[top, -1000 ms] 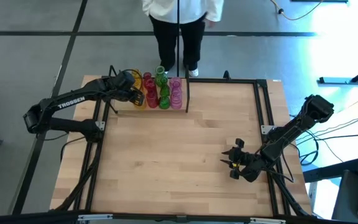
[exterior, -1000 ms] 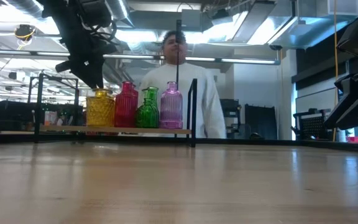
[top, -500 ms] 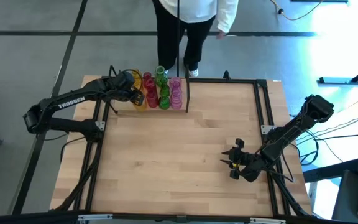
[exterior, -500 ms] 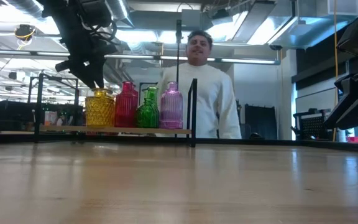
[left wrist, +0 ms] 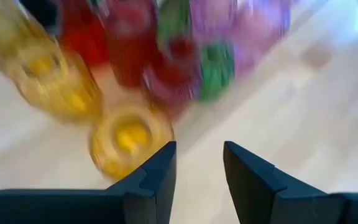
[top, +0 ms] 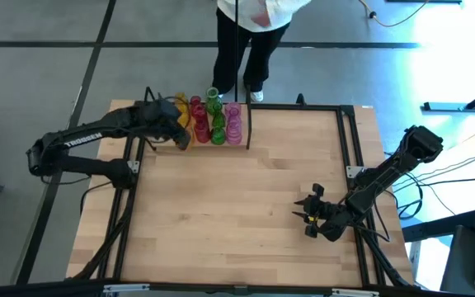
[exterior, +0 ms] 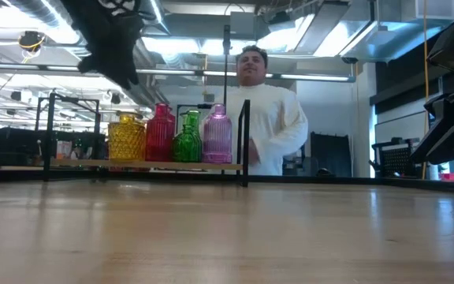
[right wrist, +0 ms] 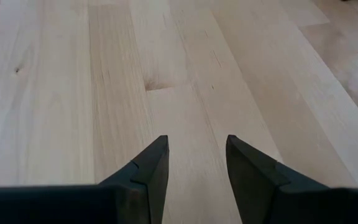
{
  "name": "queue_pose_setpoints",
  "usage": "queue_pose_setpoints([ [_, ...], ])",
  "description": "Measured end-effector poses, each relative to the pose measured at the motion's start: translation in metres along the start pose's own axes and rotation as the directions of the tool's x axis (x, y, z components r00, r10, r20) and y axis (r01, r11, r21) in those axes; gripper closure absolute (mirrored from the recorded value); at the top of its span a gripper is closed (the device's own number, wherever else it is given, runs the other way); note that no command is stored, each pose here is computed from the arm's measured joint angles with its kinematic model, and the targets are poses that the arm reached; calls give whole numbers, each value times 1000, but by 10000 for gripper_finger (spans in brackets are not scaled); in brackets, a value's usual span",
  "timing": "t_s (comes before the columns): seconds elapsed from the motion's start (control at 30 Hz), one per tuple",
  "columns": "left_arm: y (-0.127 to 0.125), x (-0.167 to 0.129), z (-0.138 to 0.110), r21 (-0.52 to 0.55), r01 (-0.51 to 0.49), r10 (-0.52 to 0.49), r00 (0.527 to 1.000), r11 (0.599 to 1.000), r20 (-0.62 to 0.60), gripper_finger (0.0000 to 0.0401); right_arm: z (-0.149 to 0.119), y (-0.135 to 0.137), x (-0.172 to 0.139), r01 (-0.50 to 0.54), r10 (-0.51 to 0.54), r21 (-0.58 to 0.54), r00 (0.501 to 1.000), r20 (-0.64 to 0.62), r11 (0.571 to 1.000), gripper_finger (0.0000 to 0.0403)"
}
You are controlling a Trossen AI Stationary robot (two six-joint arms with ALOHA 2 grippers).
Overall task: Sort vases onto shelf
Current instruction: Put the yellow vase on the shelf aligned with the other yellow vase
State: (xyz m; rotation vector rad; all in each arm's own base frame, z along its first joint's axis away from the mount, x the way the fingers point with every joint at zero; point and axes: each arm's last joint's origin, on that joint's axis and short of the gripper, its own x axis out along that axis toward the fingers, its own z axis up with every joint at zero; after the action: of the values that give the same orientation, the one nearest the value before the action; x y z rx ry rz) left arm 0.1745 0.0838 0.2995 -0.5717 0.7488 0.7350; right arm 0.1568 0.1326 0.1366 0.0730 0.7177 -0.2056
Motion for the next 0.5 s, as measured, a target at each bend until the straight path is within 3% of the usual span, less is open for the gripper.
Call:
queue_pose_setpoints([
  [0.27,-31,5,-37,2,50,-49,991,999,-126,275,0,0,0,-1,1,9,1000,0,1000,260],
  [0.5,-31,21,-63,-56,-87,82,993,995,-86,275,0,0,0,-1,1,5,1000,0,1000,260],
])
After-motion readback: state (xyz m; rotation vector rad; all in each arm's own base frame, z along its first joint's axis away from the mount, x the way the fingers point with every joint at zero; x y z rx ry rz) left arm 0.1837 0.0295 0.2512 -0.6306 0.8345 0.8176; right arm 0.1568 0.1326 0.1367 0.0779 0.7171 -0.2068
